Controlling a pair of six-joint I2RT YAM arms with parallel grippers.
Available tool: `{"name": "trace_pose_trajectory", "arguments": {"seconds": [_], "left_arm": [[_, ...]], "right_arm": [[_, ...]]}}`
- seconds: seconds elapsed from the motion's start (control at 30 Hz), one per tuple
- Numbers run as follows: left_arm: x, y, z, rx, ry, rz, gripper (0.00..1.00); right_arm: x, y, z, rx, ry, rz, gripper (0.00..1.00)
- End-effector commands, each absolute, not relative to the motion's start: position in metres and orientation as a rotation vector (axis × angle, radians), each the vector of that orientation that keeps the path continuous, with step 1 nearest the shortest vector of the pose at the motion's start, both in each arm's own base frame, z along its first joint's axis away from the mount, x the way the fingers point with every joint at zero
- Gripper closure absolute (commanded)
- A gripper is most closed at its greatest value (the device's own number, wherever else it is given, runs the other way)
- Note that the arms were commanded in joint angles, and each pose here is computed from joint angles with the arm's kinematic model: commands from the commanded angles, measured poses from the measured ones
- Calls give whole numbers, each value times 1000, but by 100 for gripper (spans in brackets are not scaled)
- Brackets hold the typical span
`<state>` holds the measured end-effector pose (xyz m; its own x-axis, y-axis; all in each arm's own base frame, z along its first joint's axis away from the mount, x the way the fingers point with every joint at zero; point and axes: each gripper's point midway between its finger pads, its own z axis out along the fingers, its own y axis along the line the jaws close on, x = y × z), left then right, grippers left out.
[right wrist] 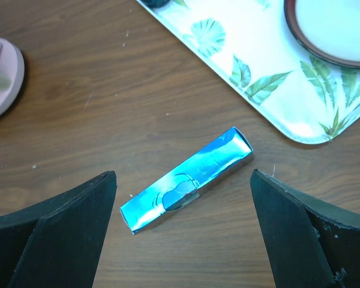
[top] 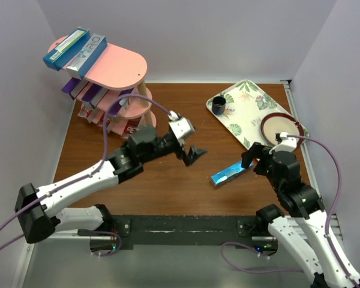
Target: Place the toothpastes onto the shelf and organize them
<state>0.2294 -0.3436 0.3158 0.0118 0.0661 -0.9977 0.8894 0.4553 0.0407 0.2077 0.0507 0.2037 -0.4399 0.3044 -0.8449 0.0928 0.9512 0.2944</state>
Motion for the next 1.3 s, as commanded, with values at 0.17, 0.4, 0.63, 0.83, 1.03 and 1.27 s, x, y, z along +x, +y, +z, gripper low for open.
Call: {"name": "trace_pose_trajectory", "arguments": {"seconds": [0.17,0.4,0.63,0.83,1.03,1.27], "left_arm": [[188,-389,241,985,1355,-687,0],[169,-423,168,1067,1433,-659,0],[175,-435,116,1036,1497,-634,0],[185,-443,83,1013,1557,-584,0],[193,-449,65,968,1593,-572,2],[190,-459,44,912,1620,-652,13]], "right_arm": [[202,34,219,378,1946,215,2],[200,33,218,370,1951,214,2],[198,34,217,362,1949,224,2],[200,39,213,335,1966,231,2],[202,42,210,323,1972,239,2],[204,44,207,308,1985,240,2]]}}
